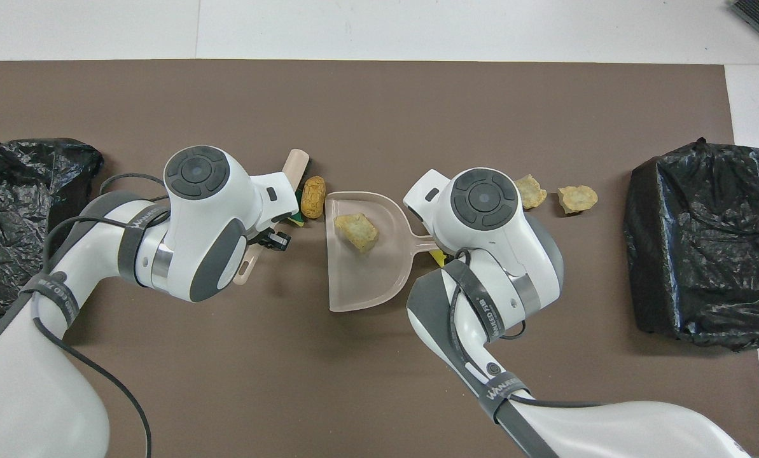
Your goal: Sweep and dump trash in bin
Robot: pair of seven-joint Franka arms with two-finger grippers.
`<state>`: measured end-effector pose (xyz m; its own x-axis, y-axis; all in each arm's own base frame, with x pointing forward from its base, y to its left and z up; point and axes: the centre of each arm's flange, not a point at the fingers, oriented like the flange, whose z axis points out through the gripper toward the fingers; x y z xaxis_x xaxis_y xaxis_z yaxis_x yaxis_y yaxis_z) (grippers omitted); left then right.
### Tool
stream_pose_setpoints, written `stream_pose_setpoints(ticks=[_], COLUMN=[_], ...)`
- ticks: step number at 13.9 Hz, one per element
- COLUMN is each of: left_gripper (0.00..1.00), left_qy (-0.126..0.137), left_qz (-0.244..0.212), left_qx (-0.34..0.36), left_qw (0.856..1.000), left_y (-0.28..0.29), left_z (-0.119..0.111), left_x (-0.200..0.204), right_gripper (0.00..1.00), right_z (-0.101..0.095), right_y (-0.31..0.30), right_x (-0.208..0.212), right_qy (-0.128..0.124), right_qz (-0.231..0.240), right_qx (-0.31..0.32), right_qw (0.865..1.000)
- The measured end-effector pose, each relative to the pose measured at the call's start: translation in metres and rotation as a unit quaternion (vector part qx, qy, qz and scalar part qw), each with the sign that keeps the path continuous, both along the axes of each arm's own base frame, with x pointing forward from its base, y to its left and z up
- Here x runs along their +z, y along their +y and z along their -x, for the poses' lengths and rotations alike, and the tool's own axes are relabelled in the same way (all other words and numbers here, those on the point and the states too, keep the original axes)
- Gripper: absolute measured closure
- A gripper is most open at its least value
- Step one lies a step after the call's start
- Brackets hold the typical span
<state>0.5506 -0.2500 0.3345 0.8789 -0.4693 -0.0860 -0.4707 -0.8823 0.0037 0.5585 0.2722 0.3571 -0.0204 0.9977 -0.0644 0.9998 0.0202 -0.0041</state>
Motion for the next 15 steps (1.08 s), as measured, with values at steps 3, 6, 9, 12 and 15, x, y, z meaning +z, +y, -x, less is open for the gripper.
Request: stream_pose_setpoints(ticks=[3, 6, 9, 12, 15], left_gripper=[0.74, 0.74, 0.74, 0.74, 0.74], left_qy=[0.025, 0.051, 0.062, 0.07, 0.079], left_qz=[-0.015, -0.028, -0.014, -0.002, 0.016], left_qx=[0.0, 0.014, 0.041, 0.06, 0.121], left_qw=[1.0, 0.998, 0.997, 0.996, 0.989], left_y=[-0.01, -0.028, -0.061, -0.089, -0.089], left_z=[0.022, 0.046, 0.072, 0.094, 0.093], left_x=[-0.001, 0.006, 0.017, 0.023, 0.03], right_gripper=[0.68, 0.68, 0.68, 0.68, 0.68], right_z=[0.0, 0.0, 0.001, 0.001, 0.001], right_y=[0.0, 0.0, 0.0, -0.001, -0.001], right_x=[-0.001, -0.002, -0.005, -0.005, -0.005], right_qy=[0.001, 0.0, -0.001, -0.001, -0.001], right_qz=[0.001, 0.0, -0.001, -0.001, -0.001], right_qx=[0.0, 0.0, 0.0, 0.0, 0.0], right_qw=[1.0, 1.0, 1.0, 1.0, 1.0])
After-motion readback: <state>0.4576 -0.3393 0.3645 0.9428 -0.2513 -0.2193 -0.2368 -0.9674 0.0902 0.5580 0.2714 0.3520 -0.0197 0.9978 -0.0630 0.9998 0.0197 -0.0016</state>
